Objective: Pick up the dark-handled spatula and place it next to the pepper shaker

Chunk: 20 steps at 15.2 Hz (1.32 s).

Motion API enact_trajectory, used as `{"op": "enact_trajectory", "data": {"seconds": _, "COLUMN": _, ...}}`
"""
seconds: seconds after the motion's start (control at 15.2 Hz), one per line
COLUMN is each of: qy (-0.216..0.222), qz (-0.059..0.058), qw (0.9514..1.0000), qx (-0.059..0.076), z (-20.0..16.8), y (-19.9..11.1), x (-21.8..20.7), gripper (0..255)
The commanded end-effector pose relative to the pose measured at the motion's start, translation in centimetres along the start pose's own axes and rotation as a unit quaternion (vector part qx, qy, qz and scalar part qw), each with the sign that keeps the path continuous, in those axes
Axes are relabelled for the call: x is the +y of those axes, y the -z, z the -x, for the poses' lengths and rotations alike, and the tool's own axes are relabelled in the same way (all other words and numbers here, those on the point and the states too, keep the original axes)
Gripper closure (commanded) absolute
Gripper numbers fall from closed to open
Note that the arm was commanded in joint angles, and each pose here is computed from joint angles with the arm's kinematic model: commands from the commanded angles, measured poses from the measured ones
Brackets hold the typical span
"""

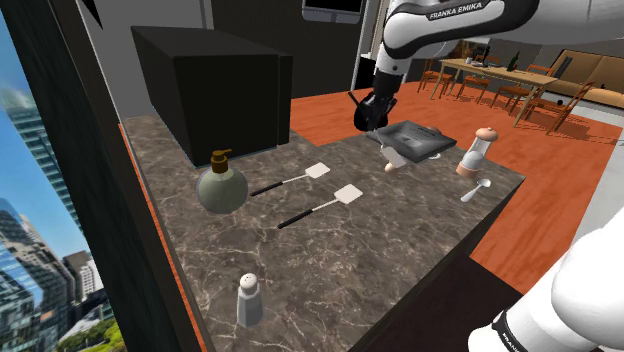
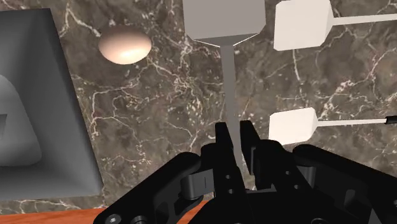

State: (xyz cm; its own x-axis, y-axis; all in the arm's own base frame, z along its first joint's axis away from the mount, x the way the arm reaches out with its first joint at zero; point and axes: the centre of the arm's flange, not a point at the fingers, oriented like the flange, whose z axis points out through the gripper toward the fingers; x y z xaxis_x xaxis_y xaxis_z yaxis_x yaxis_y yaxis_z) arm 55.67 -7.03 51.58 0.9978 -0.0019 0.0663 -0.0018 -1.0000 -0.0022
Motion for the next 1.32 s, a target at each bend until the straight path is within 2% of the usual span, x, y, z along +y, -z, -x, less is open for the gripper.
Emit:
{"op": "enact_trajectory", "data": {"seconds": 0.0, "qy": 0.000, "qz": 0.000, "qw": 1.0000, "qx": 0.000, "z": 1.4, "y": 0.4, "x": -2.6, "gripper": 255}}
{"op": "enact_trajectory", "data": {"seconds": 1.25, "qy": 0.000, "qz": 0.000, "qw": 1.0000, "qx": 0.000, "z": 12.2, "y": 1.1, "x": -25.2, "gripper": 255}}
